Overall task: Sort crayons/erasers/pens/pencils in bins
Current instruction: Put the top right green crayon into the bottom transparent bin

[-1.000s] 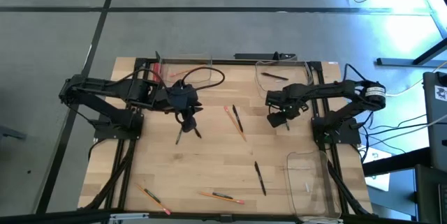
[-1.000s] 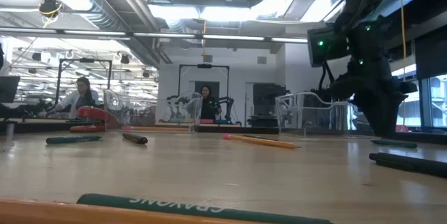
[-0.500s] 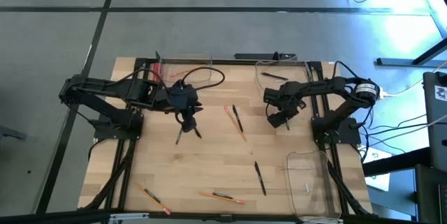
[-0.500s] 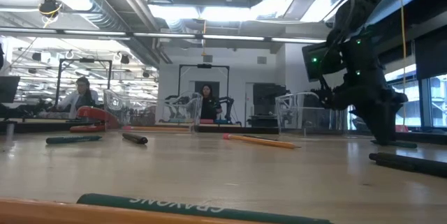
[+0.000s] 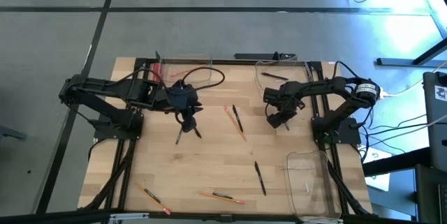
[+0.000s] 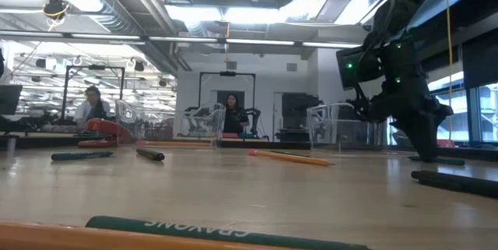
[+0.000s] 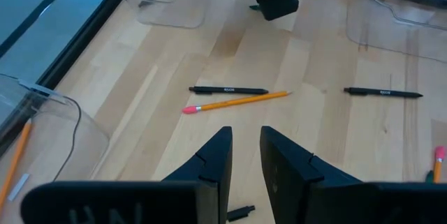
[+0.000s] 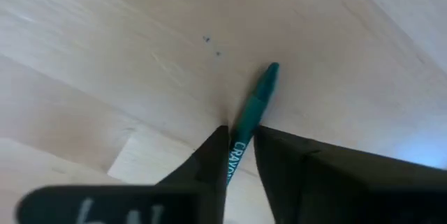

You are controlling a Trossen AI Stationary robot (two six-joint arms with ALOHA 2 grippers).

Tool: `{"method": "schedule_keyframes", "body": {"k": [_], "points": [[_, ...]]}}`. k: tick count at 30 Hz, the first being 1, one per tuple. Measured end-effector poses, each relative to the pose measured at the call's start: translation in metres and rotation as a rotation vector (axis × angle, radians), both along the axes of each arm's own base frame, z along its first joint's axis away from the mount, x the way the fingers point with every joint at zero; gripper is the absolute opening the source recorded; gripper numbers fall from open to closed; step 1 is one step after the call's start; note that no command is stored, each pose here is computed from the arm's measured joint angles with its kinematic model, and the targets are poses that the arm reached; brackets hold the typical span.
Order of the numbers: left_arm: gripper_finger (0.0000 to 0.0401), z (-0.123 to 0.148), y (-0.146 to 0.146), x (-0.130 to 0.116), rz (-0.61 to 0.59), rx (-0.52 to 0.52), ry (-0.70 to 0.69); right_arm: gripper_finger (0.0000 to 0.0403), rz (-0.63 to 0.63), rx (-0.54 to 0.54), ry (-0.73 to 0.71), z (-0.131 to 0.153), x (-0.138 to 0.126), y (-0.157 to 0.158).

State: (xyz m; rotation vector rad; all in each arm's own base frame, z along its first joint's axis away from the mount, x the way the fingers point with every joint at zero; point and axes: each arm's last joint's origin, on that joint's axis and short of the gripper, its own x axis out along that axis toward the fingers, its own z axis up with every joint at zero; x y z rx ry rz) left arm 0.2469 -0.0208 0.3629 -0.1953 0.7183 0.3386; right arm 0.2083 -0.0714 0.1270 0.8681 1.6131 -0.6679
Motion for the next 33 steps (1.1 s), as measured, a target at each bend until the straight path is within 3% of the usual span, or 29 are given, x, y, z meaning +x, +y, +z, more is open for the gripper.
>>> {"method": "schedule_keyframes", "body": {"k": [7,17,27,33], "points": [[0.0069,0.000,0.000,0.000,0.000,0.000,0.000,0.0025,0.033,0.004,-0.009,0.000,0.000,0.000],[0.0069,0.000,0.000,0.000,0.000,0.000,0.000,0.0036,0.108,-0.005,-0.032,0.008,0.004,-0.001],[0.0069,0.000,0.000,0.000,0.000,0.001,0.001,0.0036,0.160,-0.047,-0.141,0.052,0.005,0.016],[0.0069,0.000,0.000,0.000,0.000,0.001,0.001,0.0037,0.198,-0.104,-0.251,0.098,0.007,0.040]]}}
